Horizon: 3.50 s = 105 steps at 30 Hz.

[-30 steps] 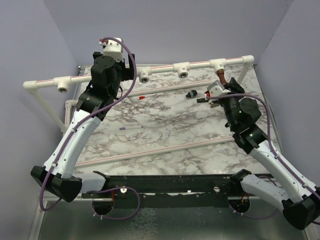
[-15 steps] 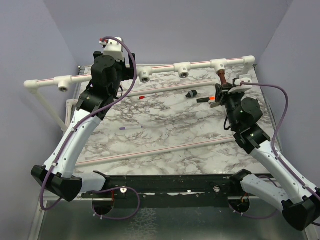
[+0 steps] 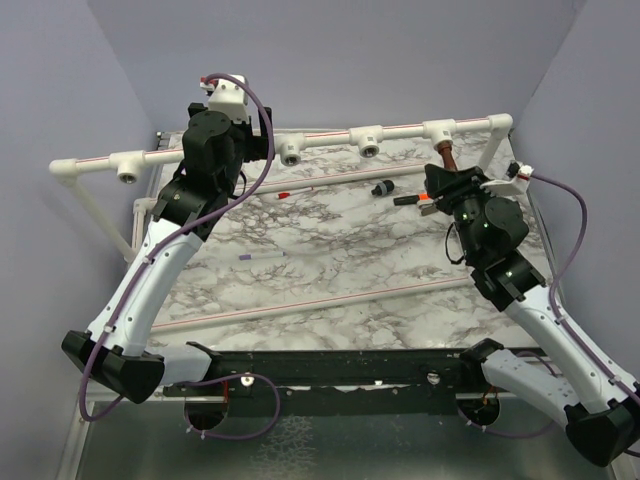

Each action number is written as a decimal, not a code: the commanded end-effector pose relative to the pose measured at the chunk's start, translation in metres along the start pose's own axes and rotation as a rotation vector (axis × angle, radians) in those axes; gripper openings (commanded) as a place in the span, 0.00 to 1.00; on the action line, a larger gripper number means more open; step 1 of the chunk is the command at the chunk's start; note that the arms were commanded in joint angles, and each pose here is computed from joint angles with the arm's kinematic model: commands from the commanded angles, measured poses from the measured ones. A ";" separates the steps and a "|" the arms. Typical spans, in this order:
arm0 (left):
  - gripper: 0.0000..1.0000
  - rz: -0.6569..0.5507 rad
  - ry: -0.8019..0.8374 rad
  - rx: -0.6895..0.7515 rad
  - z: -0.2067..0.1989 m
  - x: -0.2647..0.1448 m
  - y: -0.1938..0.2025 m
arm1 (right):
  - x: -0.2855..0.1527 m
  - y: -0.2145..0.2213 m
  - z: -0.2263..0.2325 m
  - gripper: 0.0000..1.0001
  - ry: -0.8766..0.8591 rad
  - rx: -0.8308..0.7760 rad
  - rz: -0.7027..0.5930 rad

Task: Install the water faucets

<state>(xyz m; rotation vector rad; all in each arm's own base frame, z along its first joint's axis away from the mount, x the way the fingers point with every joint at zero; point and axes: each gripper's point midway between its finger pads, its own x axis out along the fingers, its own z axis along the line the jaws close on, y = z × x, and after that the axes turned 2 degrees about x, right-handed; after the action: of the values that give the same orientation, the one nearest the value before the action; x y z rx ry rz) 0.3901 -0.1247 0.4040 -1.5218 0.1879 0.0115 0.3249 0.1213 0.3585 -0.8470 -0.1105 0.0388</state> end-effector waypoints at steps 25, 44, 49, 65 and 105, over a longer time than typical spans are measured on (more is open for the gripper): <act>0.91 0.276 0.180 0.090 -0.045 0.003 0.087 | -0.023 -0.046 0.066 0.37 -0.102 0.876 0.034; 0.91 0.290 0.183 0.094 -0.048 0.007 0.091 | -0.052 -0.036 0.012 0.79 0.099 0.452 0.044; 0.91 0.290 0.186 0.093 -0.048 0.008 0.090 | -0.061 -0.043 0.007 0.79 0.107 0.294 0.052; 0.91 0.291 0.183 0.097 -0.047 0.007 0.091 | -0.078 -0.088 0.011 0.81 -0.024 -0.430 -0.011; 0.91 0.292 0.192 0.097 -0.049 0.007 0.090 | -0.009 -0.056 -0.005 0.87 -0.188 -2.196 -0.124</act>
<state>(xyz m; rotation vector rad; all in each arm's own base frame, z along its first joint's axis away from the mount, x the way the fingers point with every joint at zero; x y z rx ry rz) 0.3944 -0.1356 0.4022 -1.5190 0.2191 -0.0133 0.3081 0.0883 0.3569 -2.9537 -0.4815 0.1300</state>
